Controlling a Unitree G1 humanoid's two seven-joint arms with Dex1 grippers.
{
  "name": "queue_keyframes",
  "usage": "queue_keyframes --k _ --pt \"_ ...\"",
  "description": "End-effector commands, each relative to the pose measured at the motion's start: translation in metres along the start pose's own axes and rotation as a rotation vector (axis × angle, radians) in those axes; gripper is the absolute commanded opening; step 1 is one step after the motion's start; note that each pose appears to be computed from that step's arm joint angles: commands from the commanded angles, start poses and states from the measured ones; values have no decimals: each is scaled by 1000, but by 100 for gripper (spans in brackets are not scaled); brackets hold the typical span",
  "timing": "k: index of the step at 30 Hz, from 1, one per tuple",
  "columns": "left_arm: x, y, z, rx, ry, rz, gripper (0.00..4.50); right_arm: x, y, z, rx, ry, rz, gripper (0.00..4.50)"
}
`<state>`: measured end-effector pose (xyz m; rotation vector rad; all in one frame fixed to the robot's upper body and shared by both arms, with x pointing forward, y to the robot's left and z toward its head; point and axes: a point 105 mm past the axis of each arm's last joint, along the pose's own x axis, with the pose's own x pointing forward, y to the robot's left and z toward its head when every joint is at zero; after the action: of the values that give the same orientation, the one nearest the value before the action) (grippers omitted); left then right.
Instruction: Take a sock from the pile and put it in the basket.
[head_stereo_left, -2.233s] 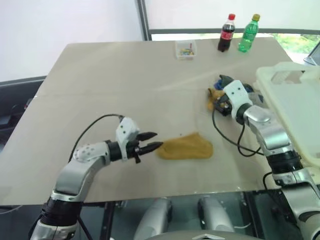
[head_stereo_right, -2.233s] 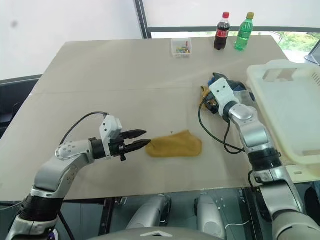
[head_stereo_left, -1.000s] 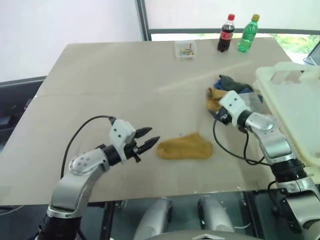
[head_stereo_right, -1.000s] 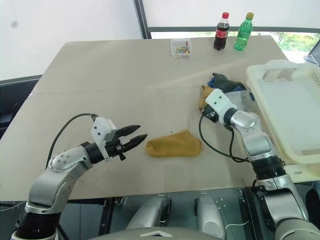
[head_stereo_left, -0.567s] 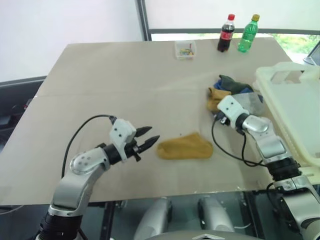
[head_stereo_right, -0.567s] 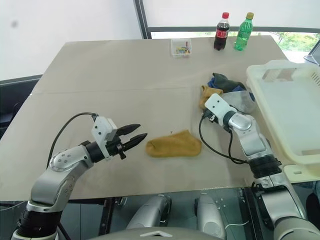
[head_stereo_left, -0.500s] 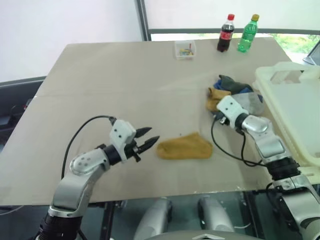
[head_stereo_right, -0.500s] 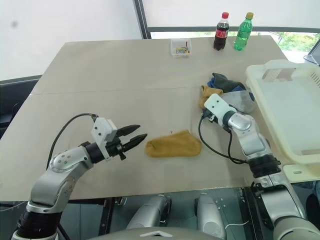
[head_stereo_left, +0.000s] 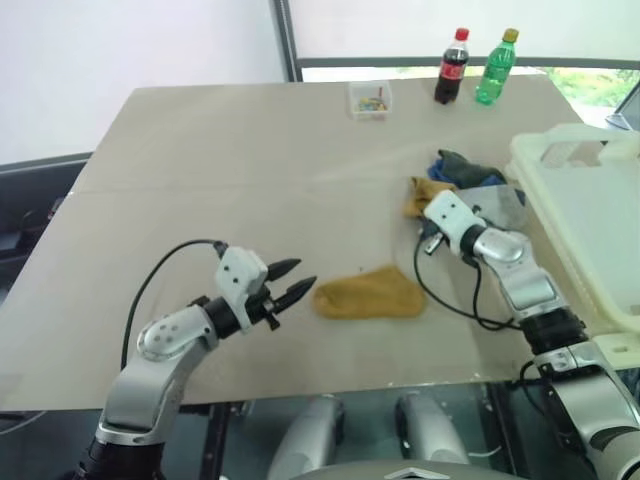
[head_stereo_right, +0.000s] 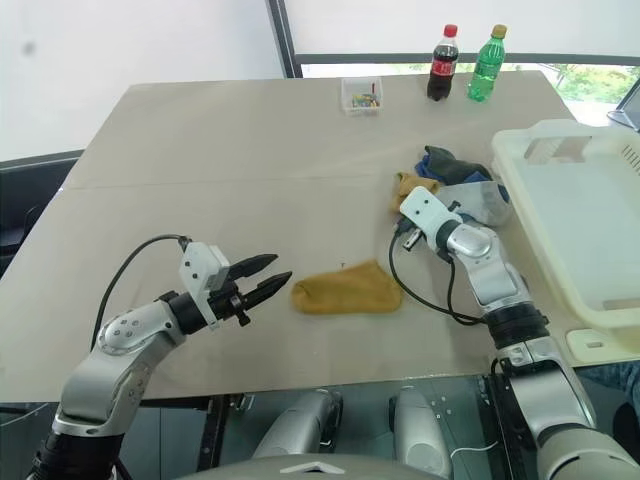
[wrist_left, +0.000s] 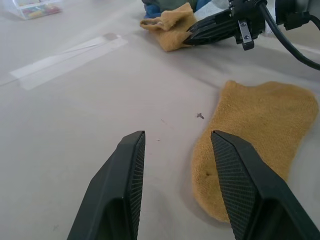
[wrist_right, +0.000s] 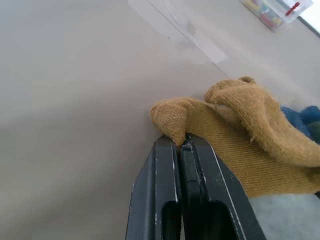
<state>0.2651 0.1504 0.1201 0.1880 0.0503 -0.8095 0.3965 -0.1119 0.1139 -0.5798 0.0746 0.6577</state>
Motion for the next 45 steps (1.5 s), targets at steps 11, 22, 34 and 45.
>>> queue_keyframes --k 11,22,34,45 --pt "-11 -2 10 14 -45 26 220 34 76 60 373 -127 301 6" --pt "-23 -7 11 -11 -36 38 220 10 140 120 441 -233 697 6" --pt "-18 -8 12 -15 -44 35 220 17 129 91 295 -177 593 6" --pt "-17 4 13 -61 -73 92 220 12 120 91 237 -240 570 6"
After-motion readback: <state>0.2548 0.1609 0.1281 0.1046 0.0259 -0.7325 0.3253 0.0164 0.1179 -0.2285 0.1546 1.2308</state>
